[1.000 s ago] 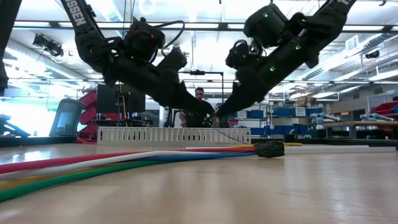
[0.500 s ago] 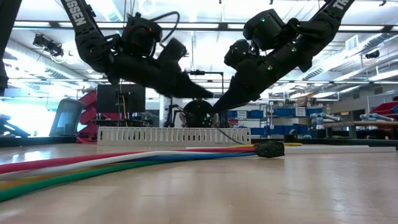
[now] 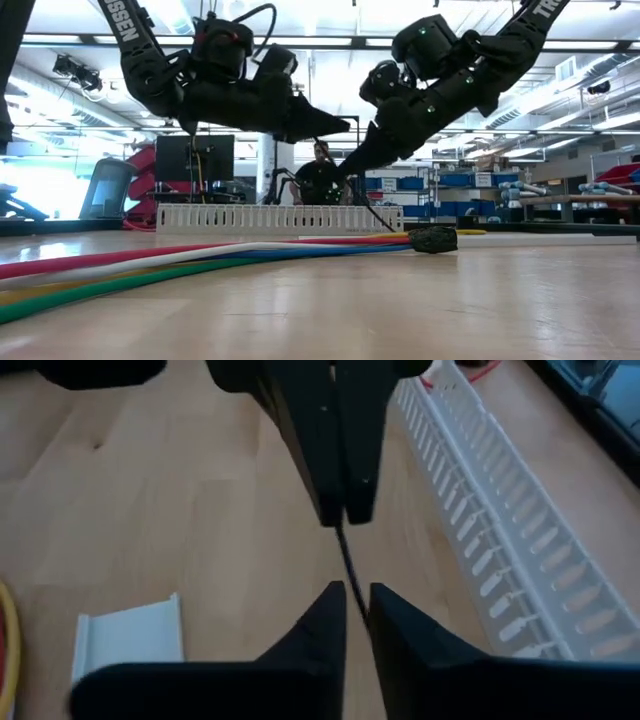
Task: Ziptie cables
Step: Wrap the cables together using the black zip tie
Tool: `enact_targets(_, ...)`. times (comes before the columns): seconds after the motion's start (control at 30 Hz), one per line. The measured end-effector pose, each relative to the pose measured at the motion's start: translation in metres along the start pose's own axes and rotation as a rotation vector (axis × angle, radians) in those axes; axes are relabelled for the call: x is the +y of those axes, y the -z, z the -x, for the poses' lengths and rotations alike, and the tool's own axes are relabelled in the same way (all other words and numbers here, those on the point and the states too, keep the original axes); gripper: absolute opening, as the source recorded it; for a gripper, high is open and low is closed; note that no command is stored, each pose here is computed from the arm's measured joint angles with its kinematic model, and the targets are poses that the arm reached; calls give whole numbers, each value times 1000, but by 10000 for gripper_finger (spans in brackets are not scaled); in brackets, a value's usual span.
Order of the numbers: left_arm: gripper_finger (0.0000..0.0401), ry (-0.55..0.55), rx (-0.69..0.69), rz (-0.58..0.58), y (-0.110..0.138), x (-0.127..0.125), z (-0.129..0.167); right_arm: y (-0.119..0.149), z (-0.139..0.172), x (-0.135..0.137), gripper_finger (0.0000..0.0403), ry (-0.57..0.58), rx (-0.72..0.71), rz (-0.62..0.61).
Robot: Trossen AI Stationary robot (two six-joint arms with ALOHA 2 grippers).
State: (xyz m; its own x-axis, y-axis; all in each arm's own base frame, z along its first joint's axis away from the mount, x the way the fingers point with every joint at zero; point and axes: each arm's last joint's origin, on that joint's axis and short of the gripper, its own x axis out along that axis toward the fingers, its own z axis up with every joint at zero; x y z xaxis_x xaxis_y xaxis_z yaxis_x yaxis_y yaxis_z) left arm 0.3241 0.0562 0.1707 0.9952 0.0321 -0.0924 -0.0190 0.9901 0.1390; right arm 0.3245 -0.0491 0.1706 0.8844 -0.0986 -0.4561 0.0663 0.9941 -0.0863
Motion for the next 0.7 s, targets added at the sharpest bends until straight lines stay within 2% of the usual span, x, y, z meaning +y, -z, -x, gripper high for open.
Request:
enact_targets(0.07, 1, -3, -22, 6, -2, 0, 0, -1, 0, 0, 7, 2, -7, 9)
enact_targets(0.27, 10, -28, -51, 23, -5, 1, 0, 0, 0, 0, 1, 18, 1, 1)
enact_targets(0.4, 29, -87, -72, 46, -7, 3, 0, 0, 0, 4, 0, 76, 17, -16)
enact_targets(0.7, 86, -113, -66, 69, -7, 5, 1, 2, 0, 16, 0, 177, 39, -111)
